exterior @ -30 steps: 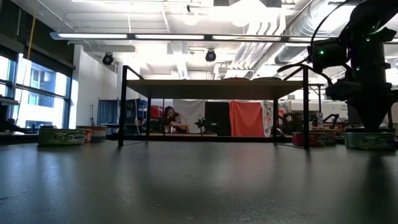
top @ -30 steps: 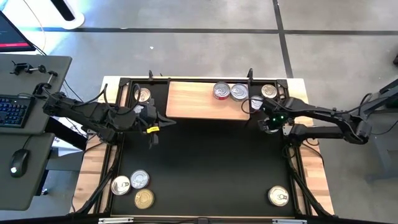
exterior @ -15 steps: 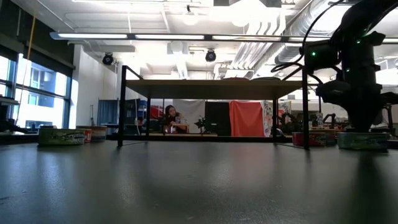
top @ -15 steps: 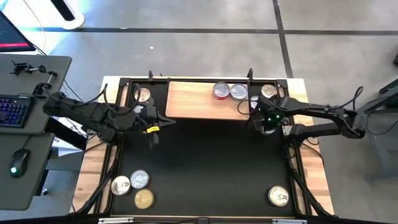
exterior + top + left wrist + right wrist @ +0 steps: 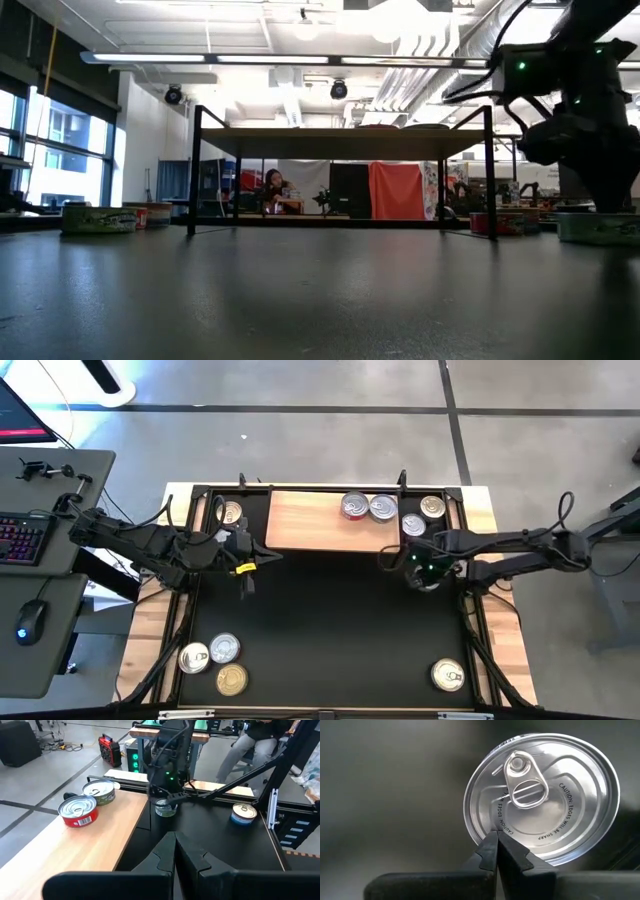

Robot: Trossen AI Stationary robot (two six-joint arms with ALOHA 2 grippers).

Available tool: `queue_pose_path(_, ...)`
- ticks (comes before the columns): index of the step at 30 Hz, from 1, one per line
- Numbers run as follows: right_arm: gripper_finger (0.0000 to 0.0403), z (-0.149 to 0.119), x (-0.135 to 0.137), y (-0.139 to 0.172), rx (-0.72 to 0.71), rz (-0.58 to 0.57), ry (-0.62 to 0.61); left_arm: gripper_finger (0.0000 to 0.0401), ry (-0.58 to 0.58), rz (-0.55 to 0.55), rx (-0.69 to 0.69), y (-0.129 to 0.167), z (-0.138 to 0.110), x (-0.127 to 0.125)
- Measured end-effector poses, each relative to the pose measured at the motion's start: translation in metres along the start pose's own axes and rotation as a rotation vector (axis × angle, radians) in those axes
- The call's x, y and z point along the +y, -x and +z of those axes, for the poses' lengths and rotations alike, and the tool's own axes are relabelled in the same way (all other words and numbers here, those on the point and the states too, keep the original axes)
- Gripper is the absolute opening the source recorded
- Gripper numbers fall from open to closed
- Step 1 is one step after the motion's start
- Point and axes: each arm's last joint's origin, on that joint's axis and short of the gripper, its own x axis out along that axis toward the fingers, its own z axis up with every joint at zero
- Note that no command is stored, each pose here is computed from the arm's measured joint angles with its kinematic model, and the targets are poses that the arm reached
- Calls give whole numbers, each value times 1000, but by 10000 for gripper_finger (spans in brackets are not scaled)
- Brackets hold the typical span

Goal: Stack canned seafood by type on shelf
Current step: Stack the green tuna can on top of the green tuna can on the shelf

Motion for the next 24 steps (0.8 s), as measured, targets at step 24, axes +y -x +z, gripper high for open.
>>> queue_pose_path(24, 0, -52, 81, -24, -128, 383, 114, 0, -46, -109, 138, -38, -18, -21)
